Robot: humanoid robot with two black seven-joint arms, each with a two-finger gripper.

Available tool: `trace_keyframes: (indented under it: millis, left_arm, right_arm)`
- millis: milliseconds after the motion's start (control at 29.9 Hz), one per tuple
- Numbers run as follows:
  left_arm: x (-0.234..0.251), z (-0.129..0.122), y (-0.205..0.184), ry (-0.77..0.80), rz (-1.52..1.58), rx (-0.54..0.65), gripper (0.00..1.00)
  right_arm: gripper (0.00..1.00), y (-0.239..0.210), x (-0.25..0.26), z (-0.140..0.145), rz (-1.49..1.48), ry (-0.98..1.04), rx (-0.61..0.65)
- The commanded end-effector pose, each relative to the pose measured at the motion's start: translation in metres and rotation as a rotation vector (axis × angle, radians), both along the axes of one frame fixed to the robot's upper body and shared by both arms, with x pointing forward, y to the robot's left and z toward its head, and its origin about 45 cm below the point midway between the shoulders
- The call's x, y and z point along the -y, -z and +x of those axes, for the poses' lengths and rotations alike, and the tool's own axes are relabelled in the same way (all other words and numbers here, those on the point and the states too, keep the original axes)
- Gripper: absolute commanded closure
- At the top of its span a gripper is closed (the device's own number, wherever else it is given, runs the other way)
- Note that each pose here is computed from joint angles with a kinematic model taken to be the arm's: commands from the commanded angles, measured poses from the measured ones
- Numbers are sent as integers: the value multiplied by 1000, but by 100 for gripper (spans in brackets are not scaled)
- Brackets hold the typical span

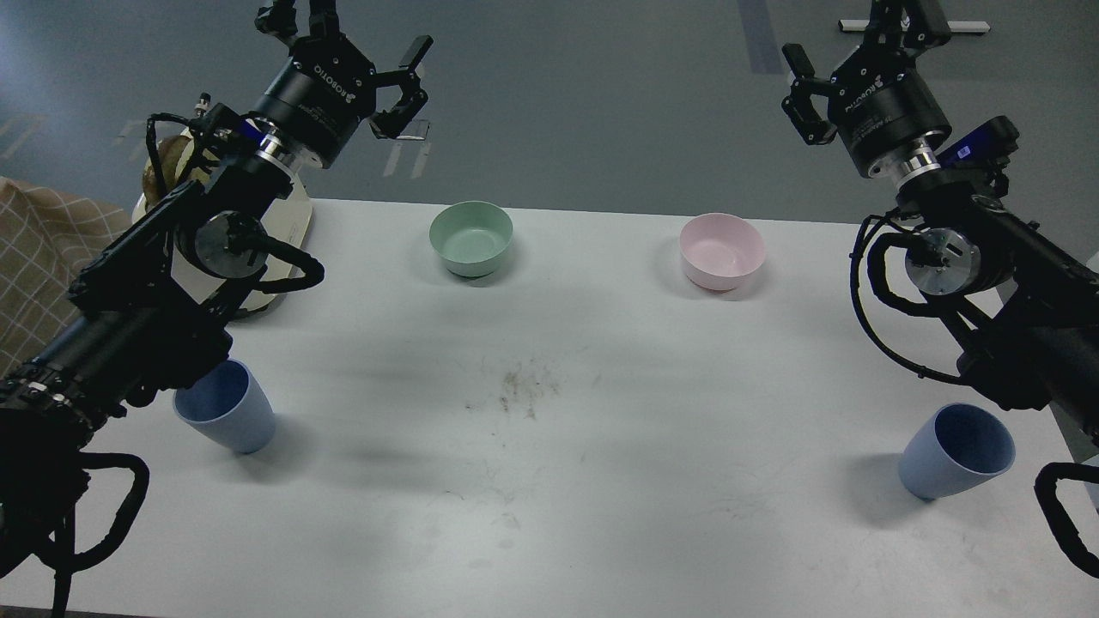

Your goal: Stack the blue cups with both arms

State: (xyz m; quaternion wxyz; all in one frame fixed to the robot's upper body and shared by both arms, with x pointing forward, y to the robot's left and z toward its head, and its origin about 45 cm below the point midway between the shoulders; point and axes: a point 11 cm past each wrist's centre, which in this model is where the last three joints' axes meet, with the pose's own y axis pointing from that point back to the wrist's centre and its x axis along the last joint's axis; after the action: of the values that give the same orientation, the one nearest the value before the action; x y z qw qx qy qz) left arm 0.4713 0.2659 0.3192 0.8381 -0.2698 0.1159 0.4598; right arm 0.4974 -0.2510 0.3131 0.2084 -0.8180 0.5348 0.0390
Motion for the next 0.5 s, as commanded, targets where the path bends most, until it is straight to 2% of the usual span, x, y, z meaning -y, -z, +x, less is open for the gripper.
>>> trace_keyframes:
  millis: [0, 469]
  left_arm:
    - [-5, -1, -1, -7, 8, 2, 2]
    - [-5, -5, 2, 0, 4, -1, 2]
  right_arm:
    - [0, -7, 3, -1, 5, 1, 14]
    - [0, -15, 14, -3, -27, 6, 30]
